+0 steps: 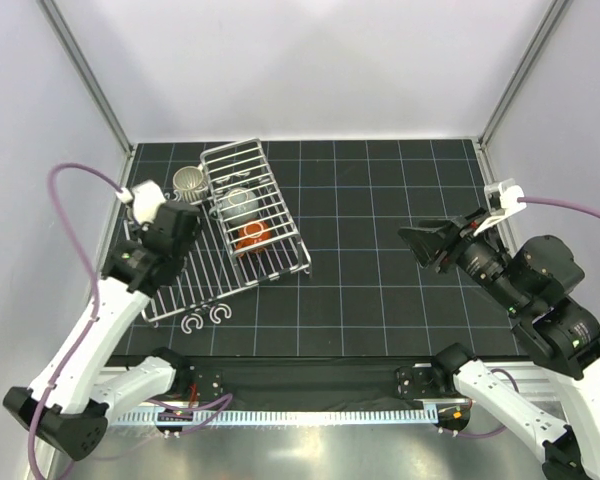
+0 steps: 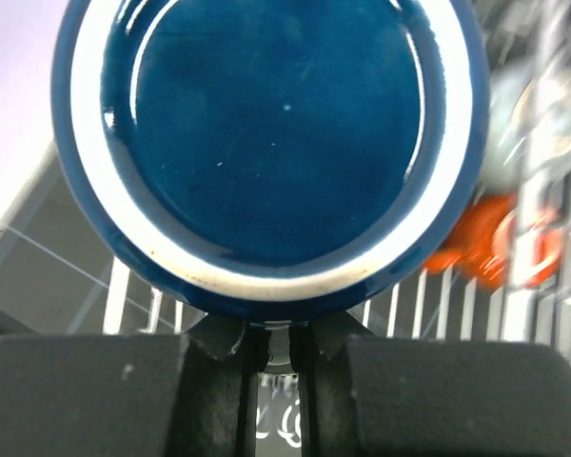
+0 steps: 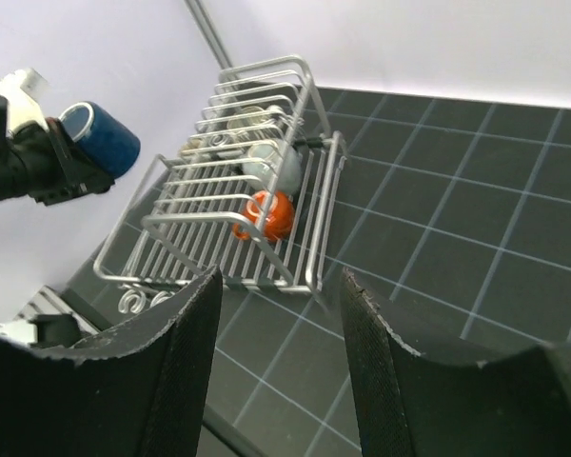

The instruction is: Load the cups into the dish rack

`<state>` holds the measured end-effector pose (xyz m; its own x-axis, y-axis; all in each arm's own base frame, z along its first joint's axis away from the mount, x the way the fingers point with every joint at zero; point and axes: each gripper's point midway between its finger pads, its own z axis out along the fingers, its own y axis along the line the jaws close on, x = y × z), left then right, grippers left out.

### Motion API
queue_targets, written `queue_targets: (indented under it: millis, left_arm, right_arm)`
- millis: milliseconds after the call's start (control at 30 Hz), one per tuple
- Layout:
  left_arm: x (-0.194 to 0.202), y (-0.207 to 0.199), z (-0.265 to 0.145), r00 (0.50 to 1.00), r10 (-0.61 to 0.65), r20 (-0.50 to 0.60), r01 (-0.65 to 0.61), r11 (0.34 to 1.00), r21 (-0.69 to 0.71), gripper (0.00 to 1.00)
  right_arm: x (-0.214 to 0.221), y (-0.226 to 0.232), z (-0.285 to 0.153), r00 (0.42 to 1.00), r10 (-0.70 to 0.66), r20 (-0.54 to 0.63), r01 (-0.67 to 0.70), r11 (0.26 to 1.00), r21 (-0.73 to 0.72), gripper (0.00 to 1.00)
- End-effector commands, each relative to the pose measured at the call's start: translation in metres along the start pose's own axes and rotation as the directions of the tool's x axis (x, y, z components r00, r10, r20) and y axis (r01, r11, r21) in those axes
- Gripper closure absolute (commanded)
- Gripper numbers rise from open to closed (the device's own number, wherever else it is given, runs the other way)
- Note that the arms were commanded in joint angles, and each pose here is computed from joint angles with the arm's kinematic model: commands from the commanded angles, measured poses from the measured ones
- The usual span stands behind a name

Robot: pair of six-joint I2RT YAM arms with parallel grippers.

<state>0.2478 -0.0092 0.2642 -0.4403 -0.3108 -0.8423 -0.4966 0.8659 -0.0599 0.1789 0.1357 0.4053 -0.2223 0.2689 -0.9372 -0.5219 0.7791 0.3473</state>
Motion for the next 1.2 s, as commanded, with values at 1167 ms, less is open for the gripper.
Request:
queue_targets:
  millis: [1167]
  left_arm:
    - [0.114, -0.086, 0.078, 0.984, 0.16, -0.072, -0.124, 0.925, 0.36, 1.0]
  right_arm:
    - [0.002, -0.01, -0.014, 1.0, -0.015, -0.011, 0.016, 0.998, 0.062, 0.45]
